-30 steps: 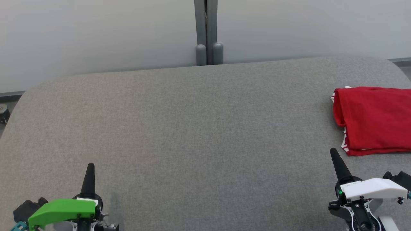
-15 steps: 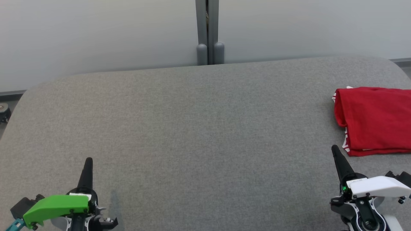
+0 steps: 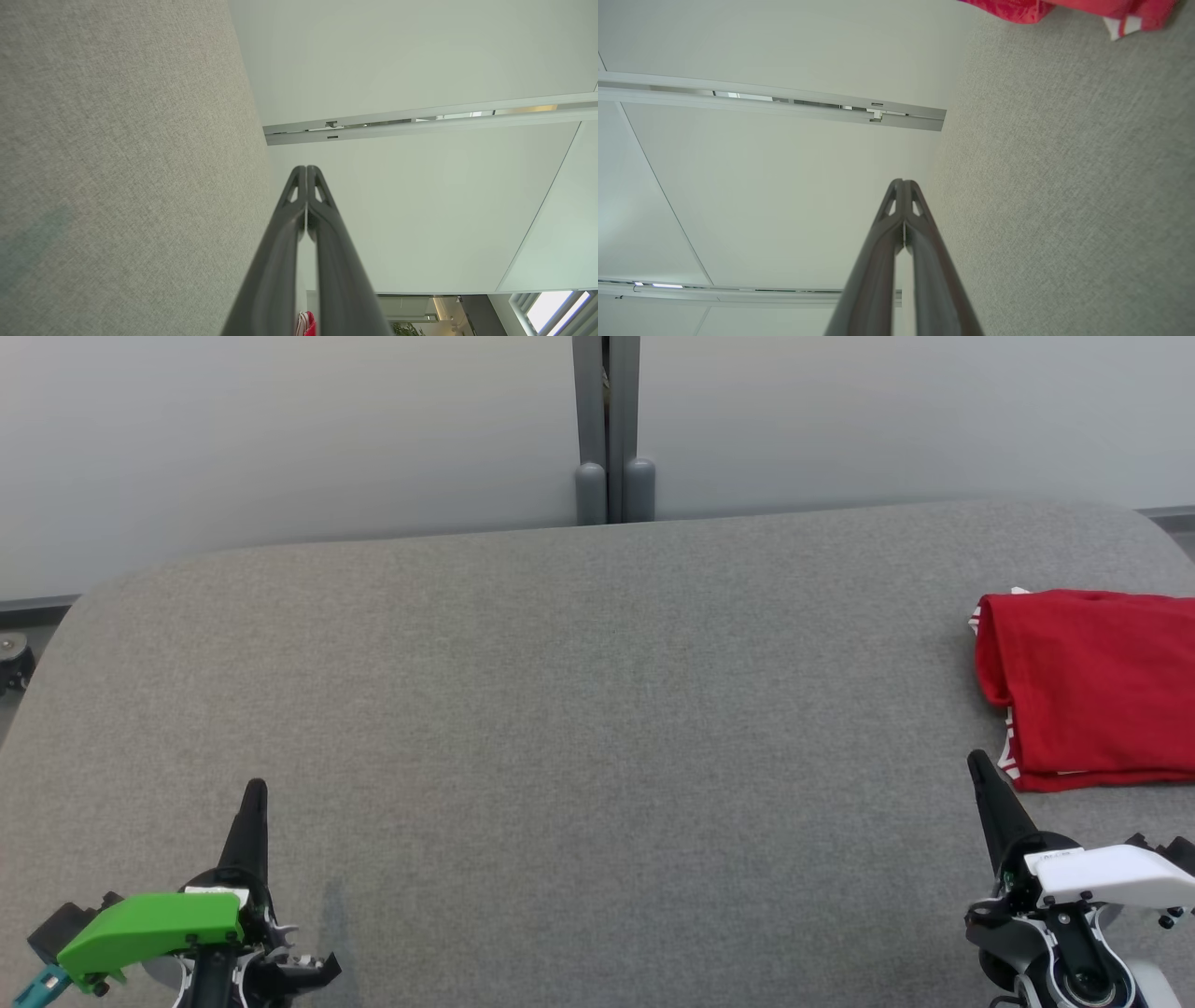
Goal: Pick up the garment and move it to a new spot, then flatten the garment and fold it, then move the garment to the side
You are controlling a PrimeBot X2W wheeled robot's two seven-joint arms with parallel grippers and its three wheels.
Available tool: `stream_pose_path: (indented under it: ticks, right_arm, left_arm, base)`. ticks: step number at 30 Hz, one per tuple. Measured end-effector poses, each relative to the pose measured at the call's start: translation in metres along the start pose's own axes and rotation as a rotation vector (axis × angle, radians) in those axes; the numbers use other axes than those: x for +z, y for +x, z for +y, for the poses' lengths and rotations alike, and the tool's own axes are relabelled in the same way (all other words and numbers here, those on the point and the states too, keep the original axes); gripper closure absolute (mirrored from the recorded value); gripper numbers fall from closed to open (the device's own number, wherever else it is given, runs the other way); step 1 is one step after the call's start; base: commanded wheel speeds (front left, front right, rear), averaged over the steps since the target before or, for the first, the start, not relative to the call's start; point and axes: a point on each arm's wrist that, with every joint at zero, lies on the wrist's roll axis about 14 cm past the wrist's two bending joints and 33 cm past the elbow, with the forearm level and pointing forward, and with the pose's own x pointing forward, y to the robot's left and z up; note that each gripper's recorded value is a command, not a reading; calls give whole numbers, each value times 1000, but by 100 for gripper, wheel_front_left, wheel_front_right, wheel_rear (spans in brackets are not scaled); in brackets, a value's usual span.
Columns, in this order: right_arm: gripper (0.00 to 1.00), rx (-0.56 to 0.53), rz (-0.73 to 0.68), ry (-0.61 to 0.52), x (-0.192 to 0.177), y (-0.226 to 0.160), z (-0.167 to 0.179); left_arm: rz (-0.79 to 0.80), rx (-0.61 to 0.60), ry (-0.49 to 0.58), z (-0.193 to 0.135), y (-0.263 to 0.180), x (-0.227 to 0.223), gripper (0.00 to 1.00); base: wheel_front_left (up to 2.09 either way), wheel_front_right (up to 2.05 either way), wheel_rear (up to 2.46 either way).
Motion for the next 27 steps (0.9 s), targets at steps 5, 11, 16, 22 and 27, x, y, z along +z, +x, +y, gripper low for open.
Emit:
stream_pose_path:
  ticks: [5, 11, 16, 22, 27]
  right_arm:
    - [100, 5, 4, 35, 0, 1, 1]
    - [100, 13, 5, 73, 0, 1, 3]
    - [100, 20, 8, 105, 1, 2, 5]
    - [100, 24, 8, 112, 1, 3, 6]
    - [100, 24, 8, 112, 1, 3, 6]
  left_arm:
    - [0, -9, -33, -3, 1, 1, 100]
    - [1, -18, -68, -5, 2, 3, 100]
    - [0, -32, -98, -9, 3, 4, 100]
    - [-1, -37, -104, -10, 4, 5, 100]
    - [-1, -37, -104, -10, 4, 5, 100]
  base:
    - [0, 0, 0]
    - [0, 0, 0]
    - [0, 0, 0]
    - [0, 0, 0]
    - [0, 0, 0]
